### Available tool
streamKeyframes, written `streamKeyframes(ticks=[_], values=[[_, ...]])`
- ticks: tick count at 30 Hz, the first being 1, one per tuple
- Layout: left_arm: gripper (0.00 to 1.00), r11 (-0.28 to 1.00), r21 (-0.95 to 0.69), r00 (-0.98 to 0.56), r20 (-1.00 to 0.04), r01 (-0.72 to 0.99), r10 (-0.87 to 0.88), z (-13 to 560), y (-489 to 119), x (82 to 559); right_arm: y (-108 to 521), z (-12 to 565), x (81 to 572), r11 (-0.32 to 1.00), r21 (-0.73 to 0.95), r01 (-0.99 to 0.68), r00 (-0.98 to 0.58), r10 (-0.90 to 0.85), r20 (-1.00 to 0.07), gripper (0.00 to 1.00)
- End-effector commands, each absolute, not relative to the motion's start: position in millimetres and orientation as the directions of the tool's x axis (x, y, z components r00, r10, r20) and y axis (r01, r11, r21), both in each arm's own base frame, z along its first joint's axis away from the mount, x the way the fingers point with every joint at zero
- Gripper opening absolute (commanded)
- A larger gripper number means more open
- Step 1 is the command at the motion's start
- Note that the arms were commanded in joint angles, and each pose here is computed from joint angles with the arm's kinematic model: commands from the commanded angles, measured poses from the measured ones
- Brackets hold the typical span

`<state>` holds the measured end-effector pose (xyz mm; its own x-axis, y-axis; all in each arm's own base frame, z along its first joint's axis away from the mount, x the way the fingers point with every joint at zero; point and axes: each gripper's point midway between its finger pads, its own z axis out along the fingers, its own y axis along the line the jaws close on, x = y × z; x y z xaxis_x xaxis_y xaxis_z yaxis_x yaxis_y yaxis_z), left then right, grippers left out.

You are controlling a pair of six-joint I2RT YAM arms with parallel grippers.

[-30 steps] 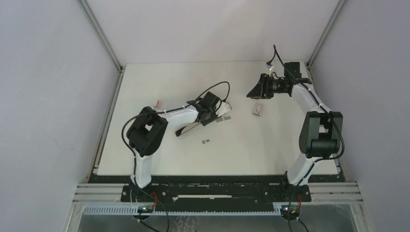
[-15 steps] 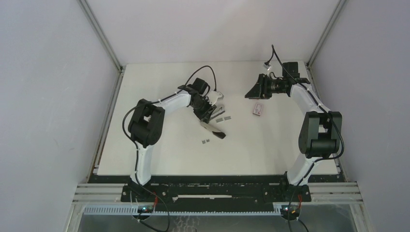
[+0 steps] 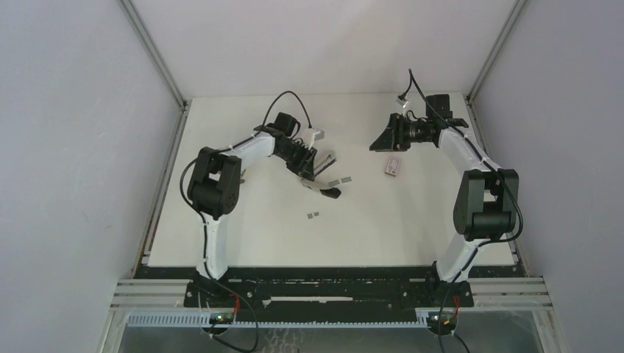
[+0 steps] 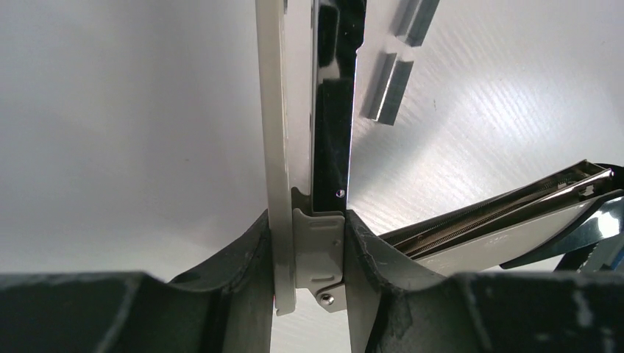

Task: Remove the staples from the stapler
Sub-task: Adjust the stapler at the center of the board.

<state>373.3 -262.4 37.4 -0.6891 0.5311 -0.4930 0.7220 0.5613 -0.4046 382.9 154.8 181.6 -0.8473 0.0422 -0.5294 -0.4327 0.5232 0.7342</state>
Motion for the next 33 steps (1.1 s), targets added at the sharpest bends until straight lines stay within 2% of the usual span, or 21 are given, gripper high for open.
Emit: streamKeyframes(ticks=[1, 5, 10, 16, 23, 27, 33], values=[[0.0, 0.467, -0.484, -0.664, -0.638, 0.74, 0.39, 99.6, -280.5, 380.2, 170.1, 190.9, 377.1, 0.46, 0.719, -0.52, -0.813, -0.01, -0.582, 0.44], [0.0, 0.446, -0.555, -0.703, -0.641, 0.702, 0.308, 111.2, -279.3, 383.5, 194.2, 198.4, 359.9, 0.372, 0.712, -0.596, -0.785, -0.083, -0.614, 0.44], [0.0, 0.435, -0.579, -0.714, -0.644, 0.689, 0.275, 114.7, -275.3, 383.7, 231.9, 186.8, 338.5, 0.338, 0.641, -0.689, -0.721, -0.241, -0.649, 0.45], [0.0, 0.432, -0.598, -0.725, -0.645, 0.675, 0.24, 117.5, -269.5, 385.7, 270.5, 162.1, 319.1, 0.324, 0.618, -0.716, -0.697, -0.38, -0.608, 0.47], [0.0, 0.447, -0.618, -0.742, -0.645, 0.647, 0.182, 120.2, -260.6, 395.7, 301.9, 148.1, 286.6, 0.25, 0.614, -0.749, -0.642, -0.505, -0.577, 0.47], [0.0, 0.455, -0.643, -0.762, -0.632, 0.616, 0.14, 118.2, -256.6, 402.6, 321.0, 143.5, 265.8, 0.196, 0.614, -0.765, -0.601, -0.56, -0.57, 0.47], [0.0, 0.447, -0.674, -0.784, -0.611, 0.588, 0.11, 113.1, -252.3, 405.8, 352.8, 129.5, 255.0, 0.184, 0.59, -0.786, -0.564, -0.604, -0.563, 0.48]])
